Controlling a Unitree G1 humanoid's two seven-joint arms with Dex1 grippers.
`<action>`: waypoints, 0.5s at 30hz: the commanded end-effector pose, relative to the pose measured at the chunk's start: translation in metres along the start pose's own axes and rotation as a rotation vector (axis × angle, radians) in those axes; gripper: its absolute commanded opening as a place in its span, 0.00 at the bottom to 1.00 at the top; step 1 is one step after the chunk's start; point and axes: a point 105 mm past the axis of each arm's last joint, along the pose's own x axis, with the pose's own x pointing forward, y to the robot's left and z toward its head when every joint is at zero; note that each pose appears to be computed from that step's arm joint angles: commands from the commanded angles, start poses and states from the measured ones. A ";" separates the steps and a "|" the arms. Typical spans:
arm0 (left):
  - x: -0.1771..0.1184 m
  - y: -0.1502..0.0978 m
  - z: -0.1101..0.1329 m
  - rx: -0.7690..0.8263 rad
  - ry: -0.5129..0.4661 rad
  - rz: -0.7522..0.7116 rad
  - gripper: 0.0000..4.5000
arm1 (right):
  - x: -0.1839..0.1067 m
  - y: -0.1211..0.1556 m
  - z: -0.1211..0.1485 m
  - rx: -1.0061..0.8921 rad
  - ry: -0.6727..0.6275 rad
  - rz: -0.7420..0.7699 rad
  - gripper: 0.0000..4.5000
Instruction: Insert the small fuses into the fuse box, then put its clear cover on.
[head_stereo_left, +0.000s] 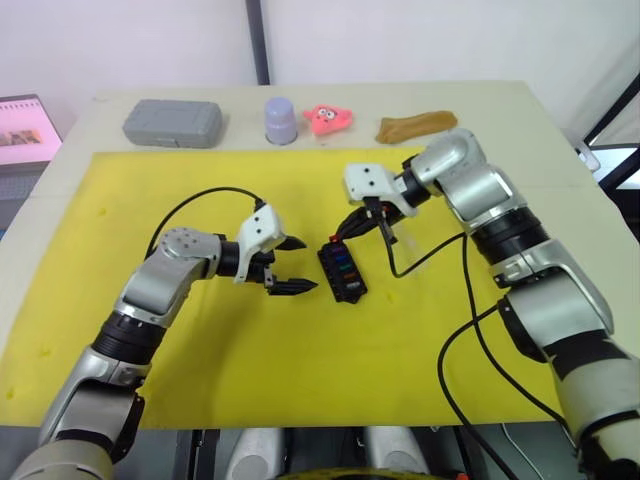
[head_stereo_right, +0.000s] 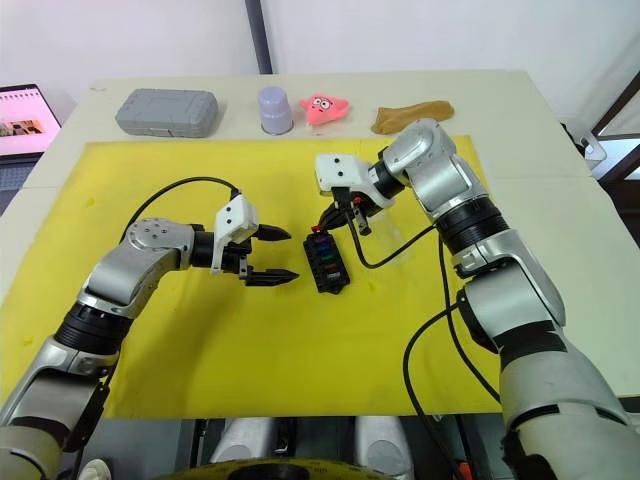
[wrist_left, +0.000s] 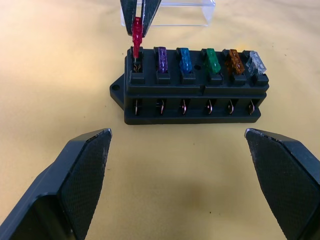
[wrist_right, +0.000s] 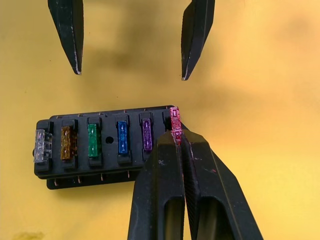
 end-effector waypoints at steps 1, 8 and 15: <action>-0.006 0.003 0.012 0.048 -0.022 0.018 1.00 | -0.005 -0.004 0.011 -0.052 -0.007 -0.020 0.00; -0.007 0.003 0.010 0.052 -0.015 0.024 1.00 | 0.000 -0.005 0.003 -0.051 0.022 -0.017 0.00; -0.007 0.003 0.010 0.051 -0.018 0.029 1.00 | 0.000 -0.005 0.000 -0.049 0.032 -0.014 0.00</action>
